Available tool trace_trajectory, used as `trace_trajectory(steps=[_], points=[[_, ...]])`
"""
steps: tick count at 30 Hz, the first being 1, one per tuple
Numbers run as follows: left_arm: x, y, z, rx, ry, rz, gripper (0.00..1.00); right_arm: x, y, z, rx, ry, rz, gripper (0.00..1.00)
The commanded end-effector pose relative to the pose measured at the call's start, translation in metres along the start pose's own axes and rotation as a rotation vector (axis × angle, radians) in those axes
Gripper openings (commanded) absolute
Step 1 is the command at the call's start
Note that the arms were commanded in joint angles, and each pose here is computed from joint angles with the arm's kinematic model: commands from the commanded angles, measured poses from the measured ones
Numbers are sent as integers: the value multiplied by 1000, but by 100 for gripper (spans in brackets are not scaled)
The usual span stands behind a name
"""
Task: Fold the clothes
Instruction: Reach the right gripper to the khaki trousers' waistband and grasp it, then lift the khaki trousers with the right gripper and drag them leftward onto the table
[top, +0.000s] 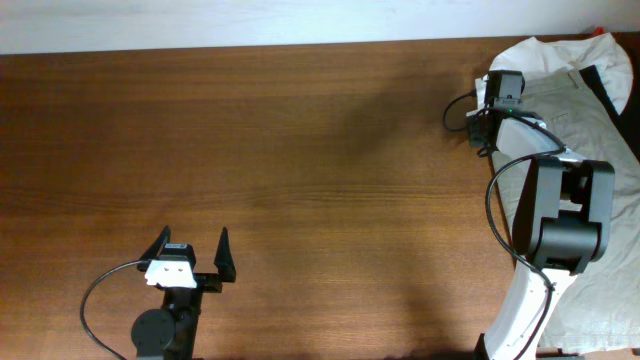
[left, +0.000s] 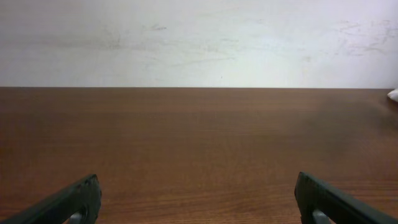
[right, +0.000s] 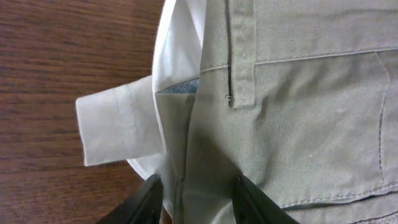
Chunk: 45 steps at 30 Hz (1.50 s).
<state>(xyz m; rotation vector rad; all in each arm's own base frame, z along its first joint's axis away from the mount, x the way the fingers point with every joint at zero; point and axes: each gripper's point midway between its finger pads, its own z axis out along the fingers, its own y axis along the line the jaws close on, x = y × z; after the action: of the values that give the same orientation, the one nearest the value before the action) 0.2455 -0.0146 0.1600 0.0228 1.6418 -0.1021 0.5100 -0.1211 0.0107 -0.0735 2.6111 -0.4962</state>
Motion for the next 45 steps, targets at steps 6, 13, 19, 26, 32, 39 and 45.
trace_trajectory(steps=[6,13,19,26,32,39,45], points=[[2,0,0,1,3,11,99,-4,7,3,-55,-9,57,40],[2,0,0,1,3,11,99,-3,-20,1,-59,-23,114,41],[2,0,0,1,2,11,99,-6,-9,0,-187,-53,134,41],[2,0,0,1,2,11,99,-18,-11,-4,-196,-79,178,41],[2,0,0,2,3,12,99,-13,-26,-1,-178,-69,200,40],[2,0,0,1,2,11,99,3,-26,9,-187,-21,204,36],[2,0,0,1,3,11,99,5,-24,9,-190,-10,203,13]])
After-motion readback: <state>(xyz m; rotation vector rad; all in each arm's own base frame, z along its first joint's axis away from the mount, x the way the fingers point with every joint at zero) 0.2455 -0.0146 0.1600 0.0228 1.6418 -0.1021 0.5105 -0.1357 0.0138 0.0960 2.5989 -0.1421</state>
